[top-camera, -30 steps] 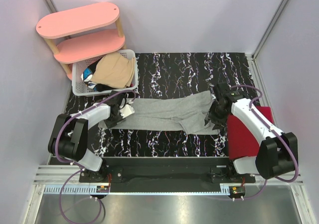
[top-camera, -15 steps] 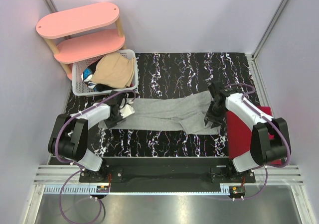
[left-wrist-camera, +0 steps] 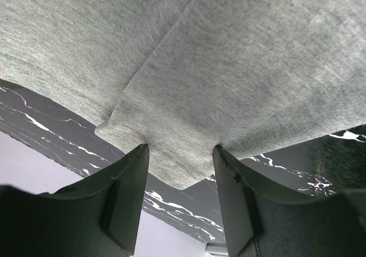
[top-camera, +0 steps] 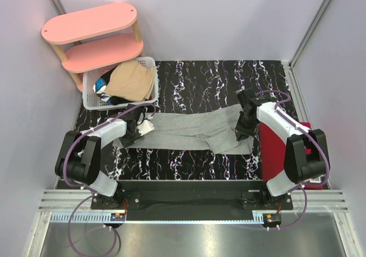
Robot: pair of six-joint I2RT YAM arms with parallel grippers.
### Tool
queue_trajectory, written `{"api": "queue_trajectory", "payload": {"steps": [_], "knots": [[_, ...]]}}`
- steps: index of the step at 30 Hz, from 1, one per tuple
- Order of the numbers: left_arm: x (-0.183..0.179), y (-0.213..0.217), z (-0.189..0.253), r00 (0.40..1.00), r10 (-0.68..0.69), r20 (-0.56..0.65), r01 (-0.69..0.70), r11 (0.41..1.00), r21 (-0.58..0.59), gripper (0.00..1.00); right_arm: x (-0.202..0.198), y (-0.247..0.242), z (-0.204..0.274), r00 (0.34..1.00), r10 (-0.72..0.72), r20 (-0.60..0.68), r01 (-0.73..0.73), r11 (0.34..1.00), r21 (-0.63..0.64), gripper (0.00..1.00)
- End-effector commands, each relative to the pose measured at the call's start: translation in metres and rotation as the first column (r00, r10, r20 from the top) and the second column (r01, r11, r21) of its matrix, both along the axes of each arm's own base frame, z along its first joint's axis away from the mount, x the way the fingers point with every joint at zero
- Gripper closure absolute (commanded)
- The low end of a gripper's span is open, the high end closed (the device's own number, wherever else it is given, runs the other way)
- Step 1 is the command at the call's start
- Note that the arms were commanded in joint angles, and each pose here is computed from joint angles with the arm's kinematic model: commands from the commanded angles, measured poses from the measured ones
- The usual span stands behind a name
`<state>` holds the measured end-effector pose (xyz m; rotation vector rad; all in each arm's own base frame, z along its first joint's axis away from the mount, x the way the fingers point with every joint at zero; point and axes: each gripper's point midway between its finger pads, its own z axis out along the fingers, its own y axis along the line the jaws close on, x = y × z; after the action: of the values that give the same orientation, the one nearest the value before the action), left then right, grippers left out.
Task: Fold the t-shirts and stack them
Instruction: Fold the other side of the tshirt into a rectangle
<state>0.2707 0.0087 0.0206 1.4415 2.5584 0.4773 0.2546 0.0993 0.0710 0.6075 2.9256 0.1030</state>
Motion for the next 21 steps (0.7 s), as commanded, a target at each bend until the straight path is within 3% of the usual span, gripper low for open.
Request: {"api": "queue_trajectory", "payload": {"steps": [1,2,9,16,21], "knots": [[-0.003,0.000,0.004,1.000,0.004,0.012,-0.004,1.000,-0.016,0.46,0.019,0.005,0.011,0.998,0.016,0.059,-0.016,1.000,0.002,0.96],[-0.003,0.000,0.004,1.000,0.003,0.011,-0.003,1.000,-0.015,0.46,0.020,0.005,0.013,0.998,0.015,0.064,-0.015,1.000,0.006,1.00],[-0.003,0.002,0.002,1.000,0.002,0.017,-0.002,1.000,-0.006,0.47,0.045,0.010,0.018,0.995,-0.014,0.102,0.013,1.000,0.009,1.00],[-0.009,0.008,-0.001,1.000,-0.003,0.015,0.003,1.000,0.011,0.47,0.117,0.012,0.021,0.979,-0.116,0.170,0.105,0.992,0.072,1.00],[-0.011,0.010,0.000,1.000,-0.008,0.017,0.008,1.000,0.013,0.47,0.149,0.015,-0.005,0.979,-0.163,0.122,0.151,0.984,0.098,1.00]]}}
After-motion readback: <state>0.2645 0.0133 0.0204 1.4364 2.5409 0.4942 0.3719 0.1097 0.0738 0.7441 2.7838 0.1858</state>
